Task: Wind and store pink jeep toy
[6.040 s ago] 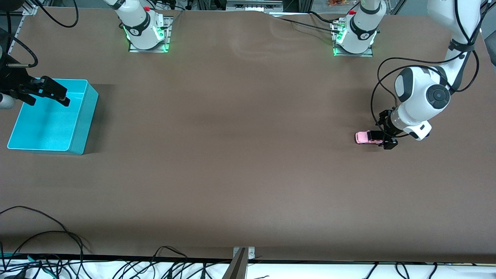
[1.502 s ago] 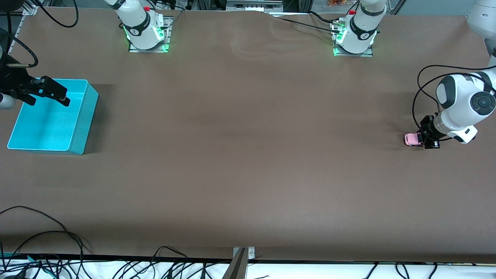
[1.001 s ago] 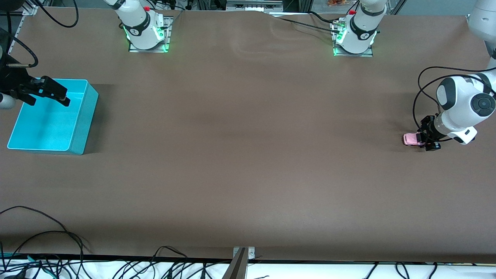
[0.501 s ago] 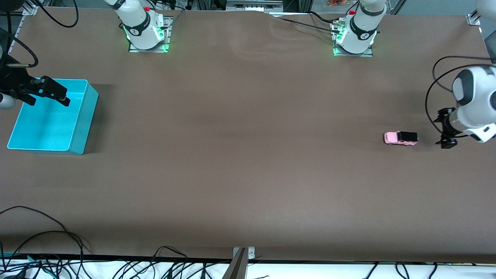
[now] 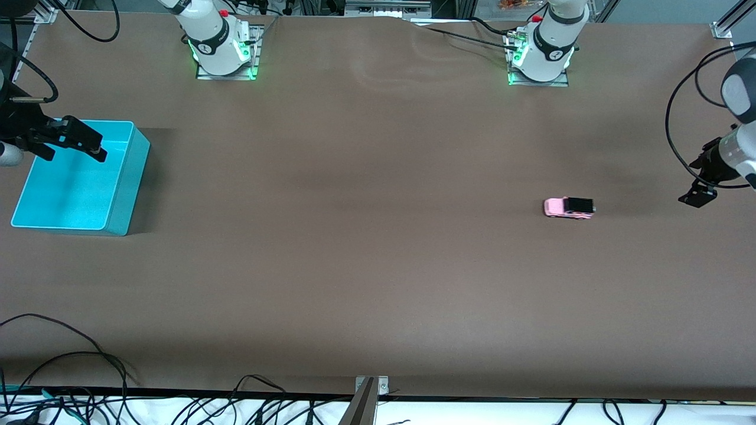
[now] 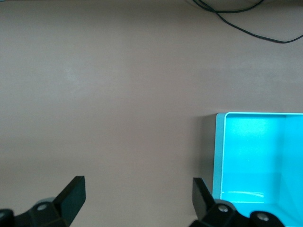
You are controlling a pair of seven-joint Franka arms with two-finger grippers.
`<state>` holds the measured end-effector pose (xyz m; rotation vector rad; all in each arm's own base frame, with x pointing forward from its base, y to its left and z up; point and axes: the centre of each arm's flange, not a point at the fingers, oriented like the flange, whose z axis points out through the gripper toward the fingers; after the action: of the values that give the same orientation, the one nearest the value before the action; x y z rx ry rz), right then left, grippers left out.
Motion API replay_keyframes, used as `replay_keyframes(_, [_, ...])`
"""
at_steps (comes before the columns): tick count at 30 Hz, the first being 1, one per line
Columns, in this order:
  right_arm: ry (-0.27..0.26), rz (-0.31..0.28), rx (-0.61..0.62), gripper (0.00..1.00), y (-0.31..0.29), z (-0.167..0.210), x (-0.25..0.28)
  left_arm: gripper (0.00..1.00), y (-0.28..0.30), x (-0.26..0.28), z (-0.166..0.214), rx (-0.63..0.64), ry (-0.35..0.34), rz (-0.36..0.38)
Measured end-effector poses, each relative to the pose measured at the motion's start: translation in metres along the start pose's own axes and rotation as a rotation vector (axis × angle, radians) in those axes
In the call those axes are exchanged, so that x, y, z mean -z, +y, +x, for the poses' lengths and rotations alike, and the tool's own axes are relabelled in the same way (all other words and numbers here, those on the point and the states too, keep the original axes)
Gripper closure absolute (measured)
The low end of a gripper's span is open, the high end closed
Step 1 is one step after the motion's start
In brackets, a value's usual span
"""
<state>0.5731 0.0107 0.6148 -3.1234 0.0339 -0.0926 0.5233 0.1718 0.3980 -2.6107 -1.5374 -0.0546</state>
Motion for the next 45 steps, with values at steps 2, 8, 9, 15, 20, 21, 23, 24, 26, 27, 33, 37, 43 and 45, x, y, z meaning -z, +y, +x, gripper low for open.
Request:
replay_keyframes(2, [0.0,0.0,0.0,0.0,0.0,0.0,0.0,0.0,0.003,0.008,-0.005,-0.053,-0.009,-0.023])
replay_keyframes(8, [0.0,0.0,0.0,0.0,0.0,0.0,0.0,0.0,0.009,0.027,-0.016,-0.227,0.007,-0.055])
replay_keyframes(9, [0.0,0.0,0.0,0.0,0.0,0.0,0.0,0.0,0.011,0.029,-0.018,-0.254,0.009,-0.057])
replay_keyframes(15, [0.0,0.0,0.0,0.0,0.0,0.0,0.0,0.0,0.025,0.047,-0.044,-0.403,-0.007,-0.046])
replay_keyframes(20, [0.0,0.0,0.0,0.0,0.0,0.0,0.0,0.0,0.034,0.098,-0.054,-0.517,-0.031,-0.024])
replay_keyframes(21, [0.0,0.0,0.0,0.0,0.0,0.0,0.0,0.0,0.035,0.111,-0.054,-0.543,-0.035,-0.02])
replay_keyframes(23, [0.0,0.0,0.0,0.0,0.0,0.0,0.0,0.0,0.034,0.134,-0.053,-0.585,-0.038,-0.018])
replay_keyframes(24, [0.0,0.0,0.0,0.0,0.0,0.0,0.0,0.0,0.034,0.142,-0.052,-0.599,-0.038,-0.02])
replay_keyframes(26, [0.0,0.0,0.0,0.0,0.0,0.0,0.0,0.0,0.036,0.156,-0.054,-0.624,-0.041,-0.035])
replay_keyframes(27, [0.0,0.0,0.0,0.0,0.0,0.0,0.0,0.0,0.038,0.16,-0.056,-0.636,-0.04,-0.042])
replay_keyframes(33, [0.0,0.0,0.0,0.0,0.0,0.0,0.0,0.0,0.062,0.171,-0.085,-0.726,-0.029,-0.056])
replay_keyframes(37, [0.0,0.0,0.0,0.0,0.0,0.0,0.0,0.0,0.075,0.169,-0.101,-0.763,-0.036,-0.049])
replay_keyframes(43, [0.0,0.0,0.0,0.0,0.0,0.0,0.0,0.0,0.074,0.182,-0.099,-0.795,-0.04,-0.045])
replay_keyframes(45, [0.0,0.0,0.0,0.0,0.0,0.0,0.0,0.0,0.072,0.187,-0.096,-0.814,-0.037,-0.048])
